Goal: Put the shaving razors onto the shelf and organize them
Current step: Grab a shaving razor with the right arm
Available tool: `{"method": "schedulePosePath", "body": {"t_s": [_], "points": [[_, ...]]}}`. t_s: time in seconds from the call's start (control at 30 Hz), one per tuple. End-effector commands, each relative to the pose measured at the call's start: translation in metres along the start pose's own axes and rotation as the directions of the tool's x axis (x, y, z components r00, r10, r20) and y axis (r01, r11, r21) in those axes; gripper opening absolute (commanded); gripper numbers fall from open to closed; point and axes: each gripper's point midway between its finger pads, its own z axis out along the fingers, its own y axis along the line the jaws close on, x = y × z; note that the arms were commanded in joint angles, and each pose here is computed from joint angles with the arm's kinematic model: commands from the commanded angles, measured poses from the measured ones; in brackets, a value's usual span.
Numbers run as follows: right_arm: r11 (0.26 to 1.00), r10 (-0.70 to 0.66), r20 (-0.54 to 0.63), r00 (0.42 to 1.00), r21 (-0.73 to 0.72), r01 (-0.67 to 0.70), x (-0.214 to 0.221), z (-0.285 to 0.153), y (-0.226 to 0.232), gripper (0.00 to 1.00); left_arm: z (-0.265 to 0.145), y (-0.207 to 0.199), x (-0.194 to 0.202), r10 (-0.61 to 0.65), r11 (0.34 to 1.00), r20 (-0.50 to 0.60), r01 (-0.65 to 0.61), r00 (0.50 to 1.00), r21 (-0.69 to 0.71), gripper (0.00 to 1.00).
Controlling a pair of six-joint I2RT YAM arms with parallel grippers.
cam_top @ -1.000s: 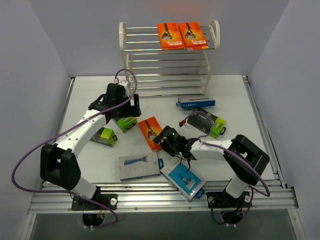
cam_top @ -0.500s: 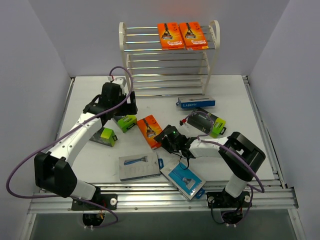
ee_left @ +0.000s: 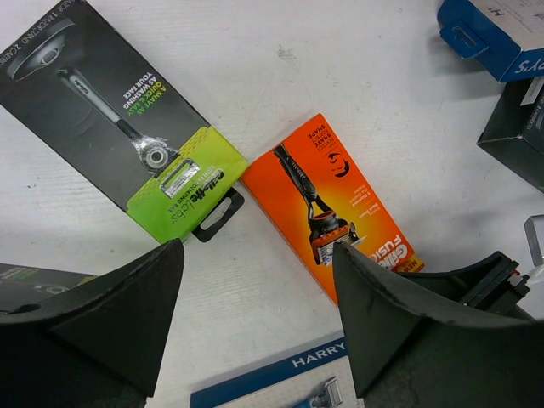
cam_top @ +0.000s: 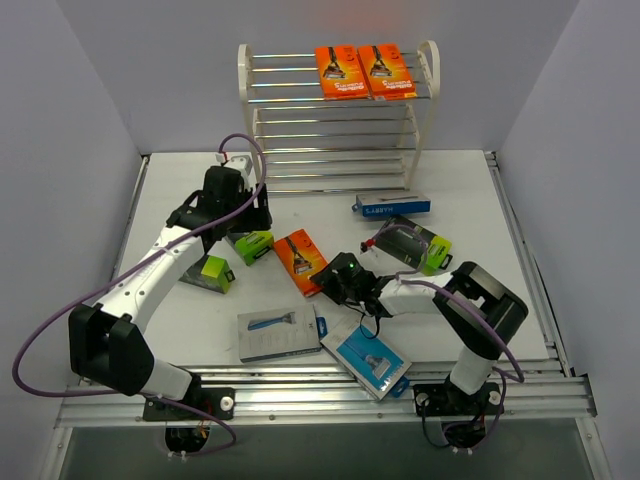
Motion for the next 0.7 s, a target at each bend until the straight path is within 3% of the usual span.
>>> {"method": "schedulePosePath", "body": {"t_s": [0.0, 0.03, 0.1, 0.13, 0.17, 0.33, 0.5, 0.67], "points": [[1.0, 0.024, 0.003, 1.0, 0.011, -0.024, -0.001, 0.006, -0.01, 0.36, -0.006, -0.003, -0.013, 0.008, 1.0, 0.05, -0.008, 0.999, 0.006, 0.78], [1.0, 0.027, 0.0, 1.0, 0.01, -0.027, 0.0, 0.006, -0.011, 0.34, -0.006, -0.002, -0.014, 0.008, 1.0, 0.053, -0.009, 0.999, 0.004, 0.73], [0.999, 0.032, -0.004, 0.999, 0.007, -0.032, 0.001, 0.008, -0.011, 0.28, -0.006, -0.003, -0.014, 0.011, 1.0, 0.053, -0.011, 0.999, 0.007, 0.51], [0.999, 0.034, -0.005, 0.999, 0.004, -0.034, 0.001, 0.008, -0.01, 0.27, -0.006, -0.003, -0.014, 0.011, 1.0, 0.052, -0.011, 0.999, 0.007, 0.51], [0.999, 0.036, -0.005, 0.999, 0.001, -0.036, 0.001, 0.008, -0.009, 0.24, -0.006, -0.003, -0.015, 0.011, 1.0, 0.053, -0.011, 0.999, 0.004, 0.51], [0.998, 0.055, -0.012, 0.998, -0.009, -0.055, 0.001, 0.009, -0.009, 0.12, -0.004, 0.0, -0.013, 0.003, 1.0, 0.042, -0.002, 0.999, -0.015, 0.71], [0.996, 0.079, -0.023, 0.997, -0.039, -0.08, -0.001, 0.008, -0.003, 0.01, -0.004, 0.0, -0.014, 0.003, 1.0, 0.041, -0.002, 0.999, -0.017, 0.73], [0.993, 0.1, -0.013, 0.995, -0.067, -0.101, -0.006, 0.003, 0.004, 0.0, -0.004, 0.001, -0.014, 0.003, 1.0, 0.04, -0.002, 0.999, -0.02, 0.73]]}}
